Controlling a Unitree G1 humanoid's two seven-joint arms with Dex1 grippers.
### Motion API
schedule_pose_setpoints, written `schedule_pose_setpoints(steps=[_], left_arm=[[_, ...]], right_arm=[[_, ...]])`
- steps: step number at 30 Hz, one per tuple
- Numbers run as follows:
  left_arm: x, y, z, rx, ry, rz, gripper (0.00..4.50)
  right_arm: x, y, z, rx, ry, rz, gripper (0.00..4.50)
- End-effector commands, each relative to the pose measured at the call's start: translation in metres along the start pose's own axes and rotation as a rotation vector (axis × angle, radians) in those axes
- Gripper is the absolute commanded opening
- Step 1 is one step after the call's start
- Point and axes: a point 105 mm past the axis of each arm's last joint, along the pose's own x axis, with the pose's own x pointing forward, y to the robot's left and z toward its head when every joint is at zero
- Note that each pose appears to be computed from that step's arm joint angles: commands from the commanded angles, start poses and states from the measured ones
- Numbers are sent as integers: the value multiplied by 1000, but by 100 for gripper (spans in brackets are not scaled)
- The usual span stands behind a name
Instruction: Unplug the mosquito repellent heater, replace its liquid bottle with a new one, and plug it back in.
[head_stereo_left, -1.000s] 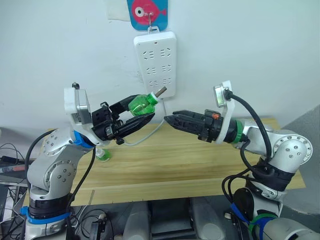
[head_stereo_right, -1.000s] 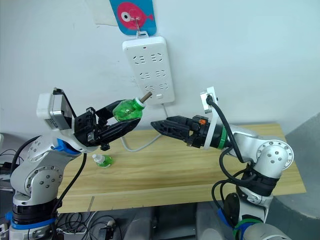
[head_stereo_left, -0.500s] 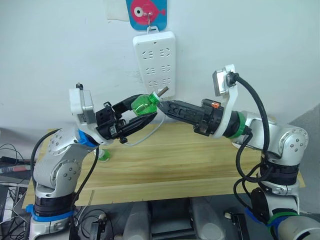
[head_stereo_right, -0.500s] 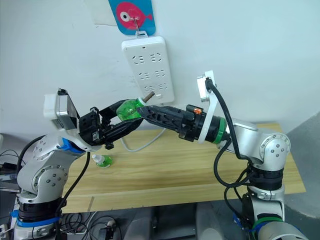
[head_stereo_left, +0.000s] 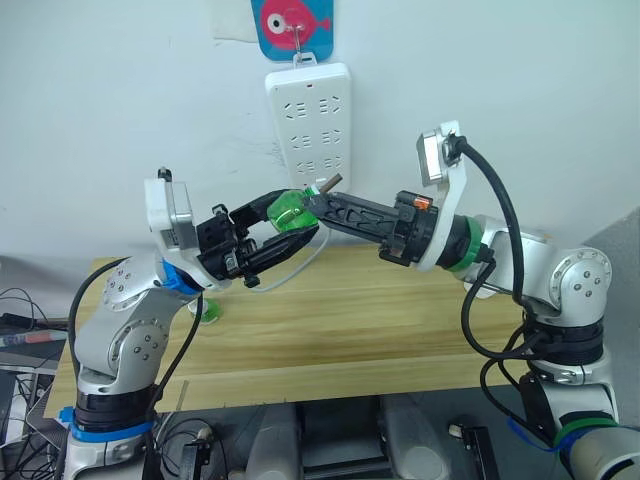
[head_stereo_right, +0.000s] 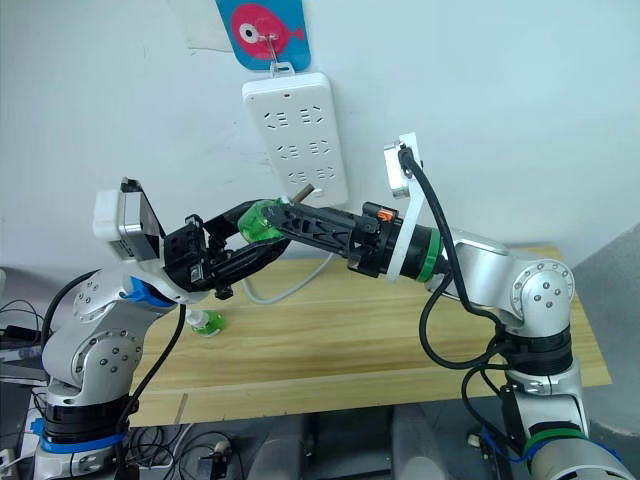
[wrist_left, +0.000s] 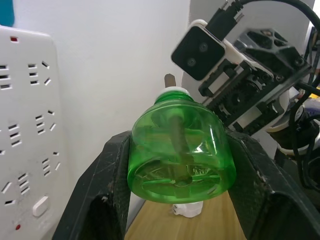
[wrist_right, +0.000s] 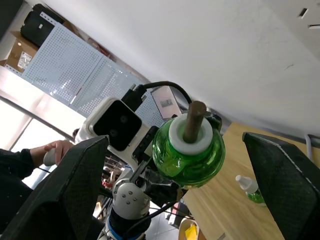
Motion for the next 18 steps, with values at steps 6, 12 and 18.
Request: schedule_pose_setpoints(steps=[6,12,18], left_arm=[[5,-4,8,44,-21,-32,226],[6,-4,8,47,-22,-36,226],[7,-6,8,44,-23,-43,226]], right_arm=[[3,14,4,-35,-8,54,250],[3,15,3,-35,-6,58,250],[6,16,3,-36,-5,65,250]])
